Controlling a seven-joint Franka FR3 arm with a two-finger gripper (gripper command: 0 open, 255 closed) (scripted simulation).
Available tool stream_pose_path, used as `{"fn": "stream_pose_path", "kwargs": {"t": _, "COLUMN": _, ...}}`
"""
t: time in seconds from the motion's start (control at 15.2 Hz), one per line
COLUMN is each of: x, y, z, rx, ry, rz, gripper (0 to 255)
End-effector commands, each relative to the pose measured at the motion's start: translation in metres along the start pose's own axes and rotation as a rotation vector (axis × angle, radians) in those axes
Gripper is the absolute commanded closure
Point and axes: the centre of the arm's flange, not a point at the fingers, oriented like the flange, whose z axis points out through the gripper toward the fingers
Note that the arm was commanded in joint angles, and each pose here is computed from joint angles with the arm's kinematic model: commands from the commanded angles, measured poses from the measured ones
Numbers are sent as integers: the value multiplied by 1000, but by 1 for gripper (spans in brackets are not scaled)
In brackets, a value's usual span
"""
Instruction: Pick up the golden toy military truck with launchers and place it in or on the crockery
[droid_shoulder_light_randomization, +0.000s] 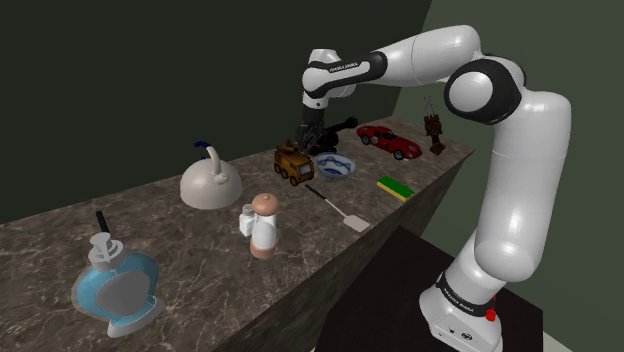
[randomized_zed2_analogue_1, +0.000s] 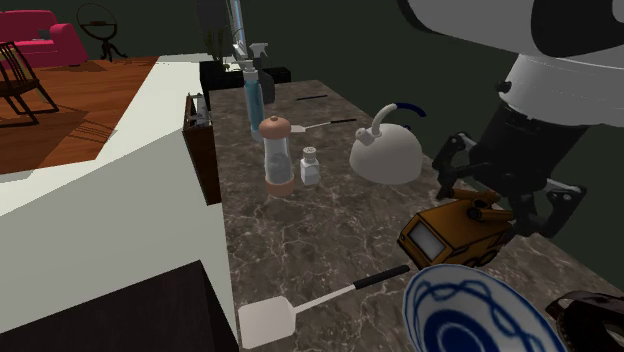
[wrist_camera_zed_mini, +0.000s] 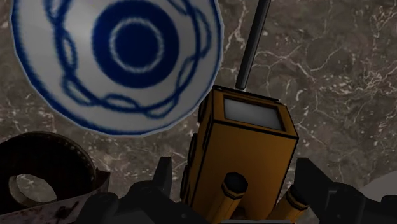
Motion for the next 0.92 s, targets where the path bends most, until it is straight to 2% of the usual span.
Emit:
{"fn": "stream_pose_path", "kwargs": {"t": 0.0, "x": 1, "y": 0, "z": 4, "rx": 0, "ry": 0, "rz": 0, "gripper": 0}}
{"fn": "stream_pose_path", "kwargs": {"t": 0.4, "x": 1, "y": 0, "z": 4, "rx": 0, "ry": 0, "rz": 0, "gripper": 0}}
{"fn": "stream_pose_path", "kwargs": {"t": 0.46, "x": 1, "y": 0, "z": 5, "rx": 0, "ry": 0, "rz": 0, "gripper": 255}}
{"fn": "stream_pose_path", "kwargs": {"t": 0.86, "x": 1, "y": 0, "z": 5, "rx": 0, "ry": 0, "rz": 0, "gripper": 255}}
